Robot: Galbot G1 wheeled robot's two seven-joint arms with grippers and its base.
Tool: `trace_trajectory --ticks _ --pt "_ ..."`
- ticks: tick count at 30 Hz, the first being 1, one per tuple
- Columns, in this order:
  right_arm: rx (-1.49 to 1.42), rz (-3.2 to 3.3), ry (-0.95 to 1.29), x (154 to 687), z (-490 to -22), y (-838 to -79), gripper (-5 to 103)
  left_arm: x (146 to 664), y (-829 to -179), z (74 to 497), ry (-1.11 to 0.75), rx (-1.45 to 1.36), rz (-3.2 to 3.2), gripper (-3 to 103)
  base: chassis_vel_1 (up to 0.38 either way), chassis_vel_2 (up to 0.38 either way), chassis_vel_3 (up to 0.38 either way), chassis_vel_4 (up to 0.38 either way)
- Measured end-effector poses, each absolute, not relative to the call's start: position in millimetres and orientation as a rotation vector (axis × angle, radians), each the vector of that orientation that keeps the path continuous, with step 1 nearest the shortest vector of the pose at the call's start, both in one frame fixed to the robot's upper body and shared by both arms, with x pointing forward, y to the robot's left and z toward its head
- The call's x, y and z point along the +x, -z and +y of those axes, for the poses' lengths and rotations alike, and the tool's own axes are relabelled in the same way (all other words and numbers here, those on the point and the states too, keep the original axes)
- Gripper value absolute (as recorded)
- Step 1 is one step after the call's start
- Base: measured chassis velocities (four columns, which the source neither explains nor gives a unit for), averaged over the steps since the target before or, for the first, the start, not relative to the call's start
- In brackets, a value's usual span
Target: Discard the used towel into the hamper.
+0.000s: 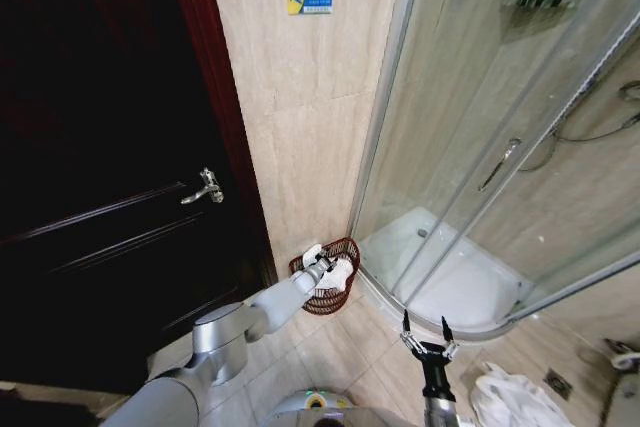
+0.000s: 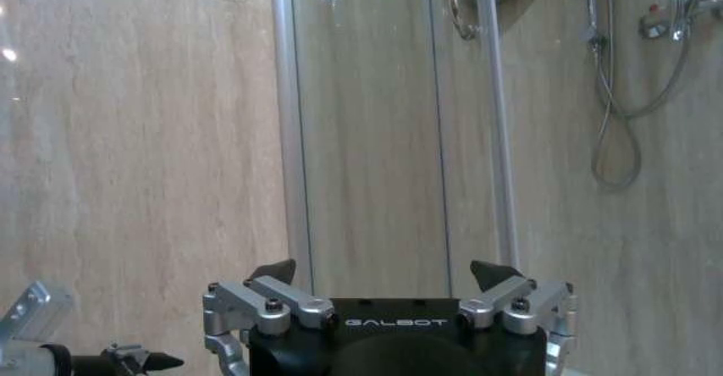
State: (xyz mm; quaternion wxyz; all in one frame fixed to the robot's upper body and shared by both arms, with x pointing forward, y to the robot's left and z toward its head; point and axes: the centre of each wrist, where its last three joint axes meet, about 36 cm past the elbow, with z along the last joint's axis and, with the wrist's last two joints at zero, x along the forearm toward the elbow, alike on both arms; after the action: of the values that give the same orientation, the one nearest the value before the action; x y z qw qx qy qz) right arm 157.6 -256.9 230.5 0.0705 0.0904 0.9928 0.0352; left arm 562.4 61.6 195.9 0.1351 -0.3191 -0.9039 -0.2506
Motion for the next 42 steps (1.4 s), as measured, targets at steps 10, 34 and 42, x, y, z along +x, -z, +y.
trace_trajectory --ticks 10,34,42 --pt "0.261 2.985 -0.106 160.3 -257.3 -230.0 100 549.5 -187.9 82.0 0.725 -1.07 -2.655 97 0.0 0.0 0.0 0.0" --pt "0.392 3.075 -0.236 186.6 -275.0 -298.4 100 453.9 -348.2 180.1 -0.016 -0.97 -2.811 100 0.0 0.0 0.0 0.0" --pt "0.376 3.063 -0.217 194.2 -277.5 -315.3 100 402.3 -409.7 242.0 0.013 -0.841 -2.933 100 0.0 0.0 0.0 0.0"
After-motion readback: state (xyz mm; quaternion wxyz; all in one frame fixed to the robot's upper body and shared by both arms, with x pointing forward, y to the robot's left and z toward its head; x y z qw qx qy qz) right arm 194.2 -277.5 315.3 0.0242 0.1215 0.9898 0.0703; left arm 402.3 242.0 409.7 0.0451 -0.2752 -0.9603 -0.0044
